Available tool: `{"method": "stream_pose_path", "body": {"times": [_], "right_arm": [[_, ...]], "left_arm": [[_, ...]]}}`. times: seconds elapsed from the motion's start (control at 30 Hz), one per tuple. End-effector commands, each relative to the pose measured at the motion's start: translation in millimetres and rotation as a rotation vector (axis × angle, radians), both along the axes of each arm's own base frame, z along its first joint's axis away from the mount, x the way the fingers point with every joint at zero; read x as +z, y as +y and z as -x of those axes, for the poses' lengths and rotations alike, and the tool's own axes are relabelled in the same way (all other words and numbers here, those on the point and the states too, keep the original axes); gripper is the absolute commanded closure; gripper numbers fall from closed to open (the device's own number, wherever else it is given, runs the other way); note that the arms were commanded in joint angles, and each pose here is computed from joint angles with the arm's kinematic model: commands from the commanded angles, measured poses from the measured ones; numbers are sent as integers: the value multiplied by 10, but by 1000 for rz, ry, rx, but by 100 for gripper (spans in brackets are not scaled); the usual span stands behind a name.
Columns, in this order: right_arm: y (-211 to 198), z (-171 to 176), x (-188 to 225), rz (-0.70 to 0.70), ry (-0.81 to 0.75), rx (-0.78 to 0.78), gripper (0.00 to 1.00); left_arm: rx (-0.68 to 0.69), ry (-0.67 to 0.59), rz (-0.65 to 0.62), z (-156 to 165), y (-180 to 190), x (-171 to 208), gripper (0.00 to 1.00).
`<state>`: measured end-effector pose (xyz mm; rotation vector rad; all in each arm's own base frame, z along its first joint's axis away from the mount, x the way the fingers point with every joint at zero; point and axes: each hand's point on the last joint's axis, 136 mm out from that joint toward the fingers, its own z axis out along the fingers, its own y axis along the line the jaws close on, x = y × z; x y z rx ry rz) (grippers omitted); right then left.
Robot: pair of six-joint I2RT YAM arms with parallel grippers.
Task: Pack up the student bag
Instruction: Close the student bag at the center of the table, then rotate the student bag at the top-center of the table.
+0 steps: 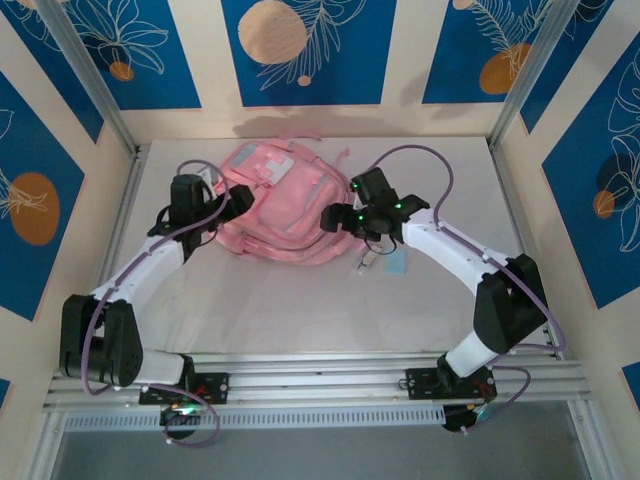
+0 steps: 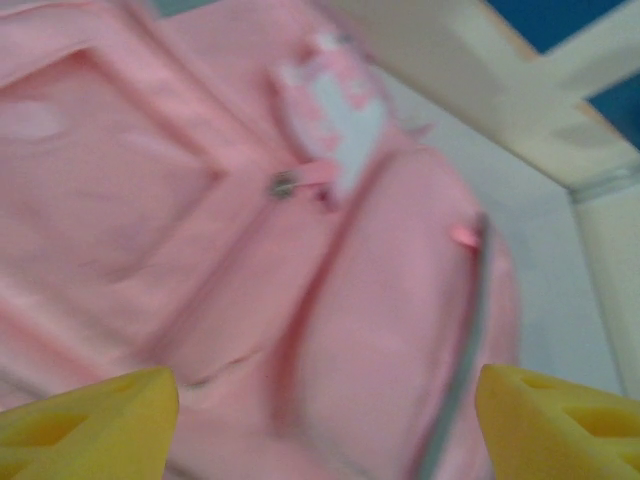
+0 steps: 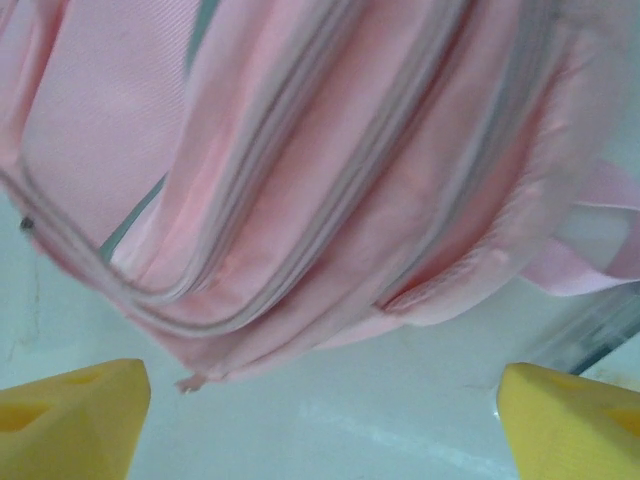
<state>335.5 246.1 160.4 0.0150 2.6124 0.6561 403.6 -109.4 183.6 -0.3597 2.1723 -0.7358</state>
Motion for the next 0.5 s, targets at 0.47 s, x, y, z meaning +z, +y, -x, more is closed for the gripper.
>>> {"method": "stream_pose_path", "body": {"times": [0.47], "right_arm": [[1148, 499, -439, -202, 61, 163, 24]], "left_arm": [[278, 72, 67, -304, 424, -696, 27]]}}
